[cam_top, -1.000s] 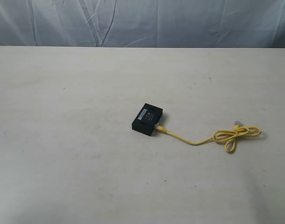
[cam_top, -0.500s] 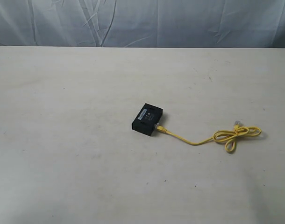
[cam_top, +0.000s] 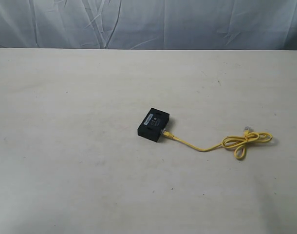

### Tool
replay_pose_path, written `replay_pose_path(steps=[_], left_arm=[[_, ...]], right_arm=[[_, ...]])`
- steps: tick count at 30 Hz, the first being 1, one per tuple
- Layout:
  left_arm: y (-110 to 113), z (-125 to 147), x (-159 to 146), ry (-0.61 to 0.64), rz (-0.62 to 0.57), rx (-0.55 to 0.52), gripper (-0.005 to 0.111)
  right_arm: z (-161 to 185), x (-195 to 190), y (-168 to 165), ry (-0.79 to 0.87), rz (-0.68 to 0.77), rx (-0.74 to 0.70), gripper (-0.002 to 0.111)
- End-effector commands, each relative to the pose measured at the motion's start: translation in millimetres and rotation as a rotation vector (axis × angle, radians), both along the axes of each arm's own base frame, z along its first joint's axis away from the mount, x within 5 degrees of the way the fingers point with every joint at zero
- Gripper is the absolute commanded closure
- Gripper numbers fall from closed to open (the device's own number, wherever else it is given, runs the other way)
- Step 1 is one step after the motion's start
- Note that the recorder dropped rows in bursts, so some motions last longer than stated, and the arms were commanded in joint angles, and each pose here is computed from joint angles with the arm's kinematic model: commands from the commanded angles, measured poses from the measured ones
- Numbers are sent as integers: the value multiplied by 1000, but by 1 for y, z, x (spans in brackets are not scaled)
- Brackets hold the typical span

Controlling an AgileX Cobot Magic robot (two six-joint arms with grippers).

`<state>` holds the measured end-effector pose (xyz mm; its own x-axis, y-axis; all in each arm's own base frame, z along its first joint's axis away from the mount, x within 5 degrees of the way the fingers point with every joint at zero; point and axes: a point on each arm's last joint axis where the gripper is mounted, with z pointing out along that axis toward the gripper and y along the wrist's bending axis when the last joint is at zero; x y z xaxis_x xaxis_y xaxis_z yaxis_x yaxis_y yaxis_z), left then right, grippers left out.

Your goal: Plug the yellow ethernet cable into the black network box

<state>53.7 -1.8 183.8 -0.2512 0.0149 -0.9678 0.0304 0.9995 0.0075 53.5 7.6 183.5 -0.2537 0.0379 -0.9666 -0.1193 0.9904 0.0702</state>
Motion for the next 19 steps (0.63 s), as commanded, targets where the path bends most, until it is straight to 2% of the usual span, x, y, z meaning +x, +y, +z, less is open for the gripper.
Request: replay_pose_path(steps=[1, 19], left_arm=[[0, -1, 0, -8, 7, -1, 107], [0, -1, 0, -8, 7, -1, 107]], right_arm=[[1, 0, 0, -19, -2, -2, 108], [0, 0, 0, -13, -2, -5, 108]])
